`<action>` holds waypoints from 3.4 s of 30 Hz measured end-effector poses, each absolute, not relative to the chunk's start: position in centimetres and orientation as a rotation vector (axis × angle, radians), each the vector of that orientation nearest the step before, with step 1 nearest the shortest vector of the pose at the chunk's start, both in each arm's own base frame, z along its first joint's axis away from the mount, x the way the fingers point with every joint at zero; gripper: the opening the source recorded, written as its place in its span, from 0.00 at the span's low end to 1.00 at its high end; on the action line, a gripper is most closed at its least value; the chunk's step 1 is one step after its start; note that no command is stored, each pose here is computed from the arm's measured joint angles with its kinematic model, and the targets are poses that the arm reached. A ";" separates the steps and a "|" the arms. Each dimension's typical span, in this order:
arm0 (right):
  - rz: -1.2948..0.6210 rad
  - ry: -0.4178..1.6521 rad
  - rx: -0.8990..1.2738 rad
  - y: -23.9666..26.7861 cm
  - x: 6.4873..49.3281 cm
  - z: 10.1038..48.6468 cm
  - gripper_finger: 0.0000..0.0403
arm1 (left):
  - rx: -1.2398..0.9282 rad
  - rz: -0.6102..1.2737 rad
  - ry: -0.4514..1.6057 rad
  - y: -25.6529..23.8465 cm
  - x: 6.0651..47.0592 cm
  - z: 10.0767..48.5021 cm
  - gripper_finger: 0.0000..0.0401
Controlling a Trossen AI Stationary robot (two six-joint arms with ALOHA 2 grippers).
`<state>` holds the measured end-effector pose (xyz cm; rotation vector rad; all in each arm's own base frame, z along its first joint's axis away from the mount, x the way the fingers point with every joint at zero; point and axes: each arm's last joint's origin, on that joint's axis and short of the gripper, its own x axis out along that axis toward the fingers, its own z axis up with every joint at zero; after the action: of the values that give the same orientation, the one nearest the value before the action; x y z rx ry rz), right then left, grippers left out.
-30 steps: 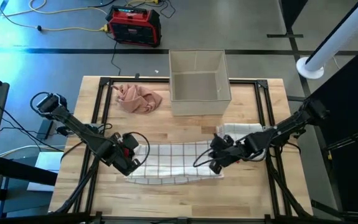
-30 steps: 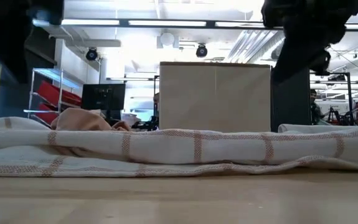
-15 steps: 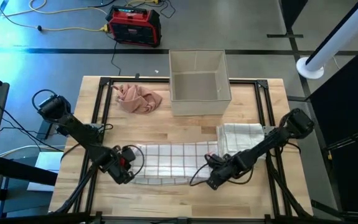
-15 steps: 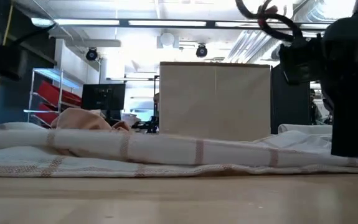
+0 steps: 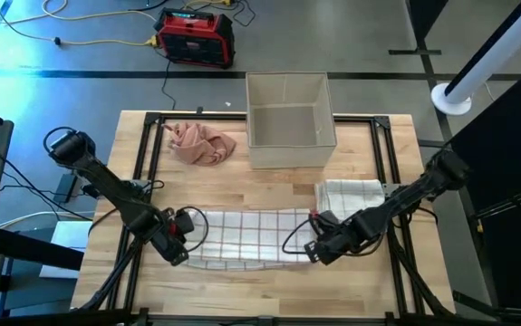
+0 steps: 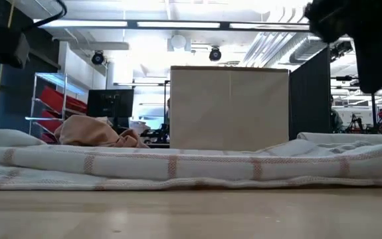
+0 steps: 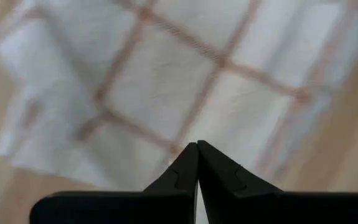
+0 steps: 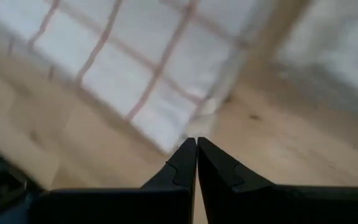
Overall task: Fold towel
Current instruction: Fold the white squared towel, then move the folded white squared towel beside the folded white striped towel
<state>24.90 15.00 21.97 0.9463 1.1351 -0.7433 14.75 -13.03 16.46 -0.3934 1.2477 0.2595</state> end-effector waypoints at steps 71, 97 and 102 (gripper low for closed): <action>-0.147 0.618 1.221 8.9 41.4 15.8 0.02 | -0.252 0.391 1.008 -10.4 18.8 10.7 0.00; 0.159 0.673 1.275 7.9 41.1 19.6 0.41 | -0.352 0.417 0.975 -9.7 18.2 15.0 0.00; -0.012 0.737 1.015 8.8 38.2 21.6 0.14 | -0.388 0.335 0.727 -9.5 20.0 17.1 0.00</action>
<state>38.20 8.77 21.60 1.0148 0.7372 -0.0116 19.97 -9.46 17.09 -0.3879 0.7270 0.3353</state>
